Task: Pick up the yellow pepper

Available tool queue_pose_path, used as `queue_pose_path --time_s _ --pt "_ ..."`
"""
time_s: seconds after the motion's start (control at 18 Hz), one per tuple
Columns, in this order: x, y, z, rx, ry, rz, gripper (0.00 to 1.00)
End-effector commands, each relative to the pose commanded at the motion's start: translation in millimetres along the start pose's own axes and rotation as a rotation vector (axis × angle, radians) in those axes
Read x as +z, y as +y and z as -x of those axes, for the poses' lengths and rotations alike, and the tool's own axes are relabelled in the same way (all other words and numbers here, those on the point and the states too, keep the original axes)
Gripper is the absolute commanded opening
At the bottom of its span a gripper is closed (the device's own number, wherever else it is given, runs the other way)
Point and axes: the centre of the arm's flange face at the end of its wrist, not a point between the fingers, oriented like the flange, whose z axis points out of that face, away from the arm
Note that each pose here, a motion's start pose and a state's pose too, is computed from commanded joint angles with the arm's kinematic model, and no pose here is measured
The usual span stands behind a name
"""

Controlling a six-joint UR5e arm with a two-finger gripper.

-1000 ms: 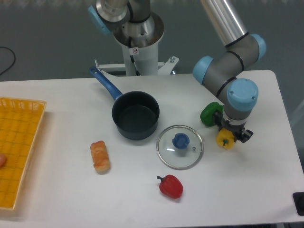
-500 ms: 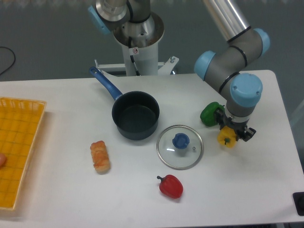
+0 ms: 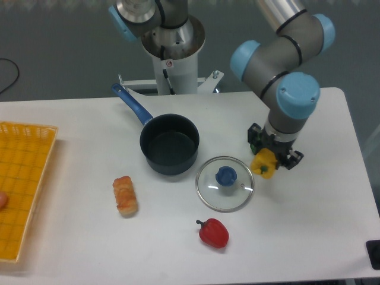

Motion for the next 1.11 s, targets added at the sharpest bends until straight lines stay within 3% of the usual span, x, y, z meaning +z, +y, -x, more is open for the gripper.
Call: queue_pose_path --time_s 0.33,1.11 --pt "-7 -18 -19 0.03 0.0 -0.019 0.58" --pt "-4 -12 -22 0.022 0.008 -0.022 0.59"
